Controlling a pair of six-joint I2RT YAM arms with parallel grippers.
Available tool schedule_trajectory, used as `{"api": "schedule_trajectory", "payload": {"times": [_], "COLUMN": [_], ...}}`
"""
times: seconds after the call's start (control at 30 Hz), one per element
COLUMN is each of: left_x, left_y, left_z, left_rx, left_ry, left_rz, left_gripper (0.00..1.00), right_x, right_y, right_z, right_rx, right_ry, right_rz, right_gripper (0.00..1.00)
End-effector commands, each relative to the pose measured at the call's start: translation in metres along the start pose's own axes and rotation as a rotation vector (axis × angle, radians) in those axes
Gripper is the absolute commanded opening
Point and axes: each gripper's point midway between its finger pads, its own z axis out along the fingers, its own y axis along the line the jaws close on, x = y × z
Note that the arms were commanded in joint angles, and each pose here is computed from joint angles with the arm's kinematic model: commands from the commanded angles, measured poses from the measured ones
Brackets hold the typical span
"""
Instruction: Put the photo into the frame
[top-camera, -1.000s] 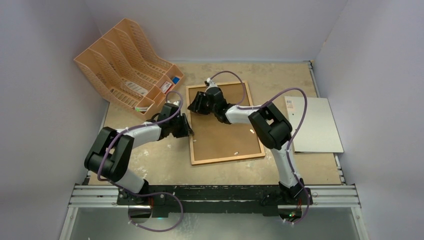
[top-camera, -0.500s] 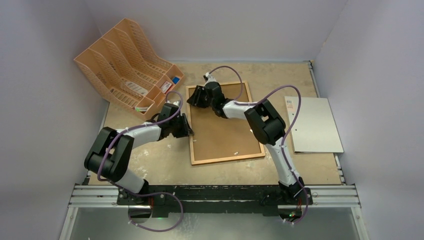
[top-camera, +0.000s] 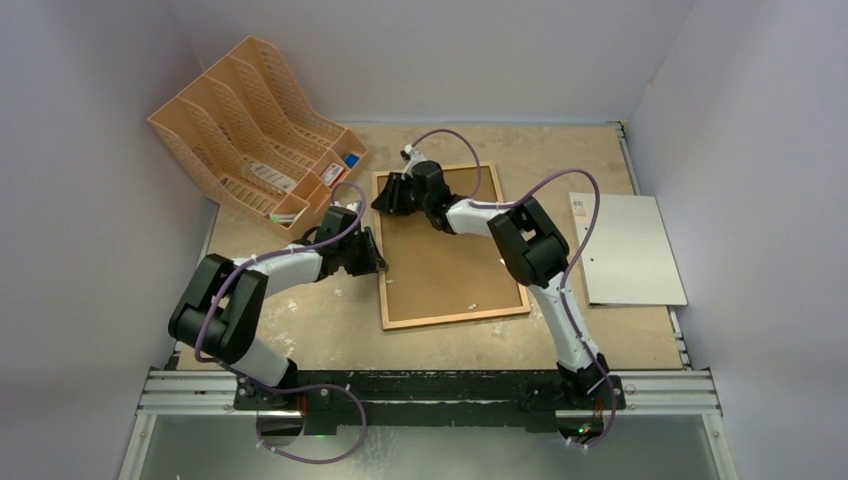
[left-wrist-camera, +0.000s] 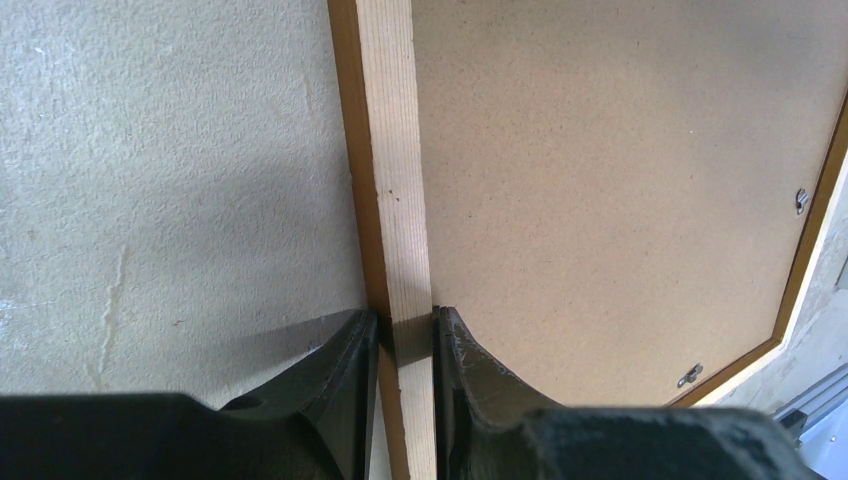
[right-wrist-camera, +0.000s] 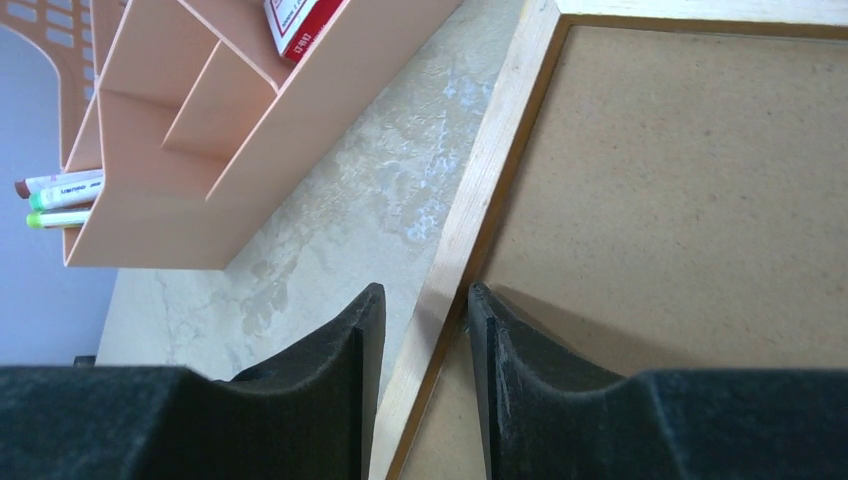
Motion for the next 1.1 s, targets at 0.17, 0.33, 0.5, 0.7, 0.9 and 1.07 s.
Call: {"api": "schedule_trajectory", "payload": {"times": [0.17,0.33,0.5,0.7,0.9,1.07], "left_x": [0.025,0.025,0.025,0.027,0.027,0.026], "left_y": [0.013,0.013,0.014,0.017,0.018,0.017], "left_z": [0.005,0.004,0.003,0.002,0.002,0.002], "left_rx": [-0.04,-0.043,-0.048,-0.066,-0.069,-0.065], "left_ry": [0.104,0.103,0.102,0.108,0.109,0.106], "left_rz": [0.003,0.006,0.007,0.0,0.0,0.003], "left_gripper": [0.03,0.03,0.03,0.04,0.04,0.04], "right_x": [0.066,0.052,0.015,-0.005,0.013,0.037], "right_y": [-0.027,-0.024,-0.02,-0.034,-0.042,-0.044], "right_z": [0.002,-0.002,-0.01,-0.012,-0.003,-0.004], "right_rx": [0.026,0.033,0.064,0.096,0.06,0.009], "right_ry": [0.201,0.171,0.081,0.041,0.099,0.175], "right_rz": [-0.005,-0.02,-0.032,-0.016,-0.029,-0.063], "right_gripper": [0.4,0.4,0.41,0.43,0.43,0.42]}}
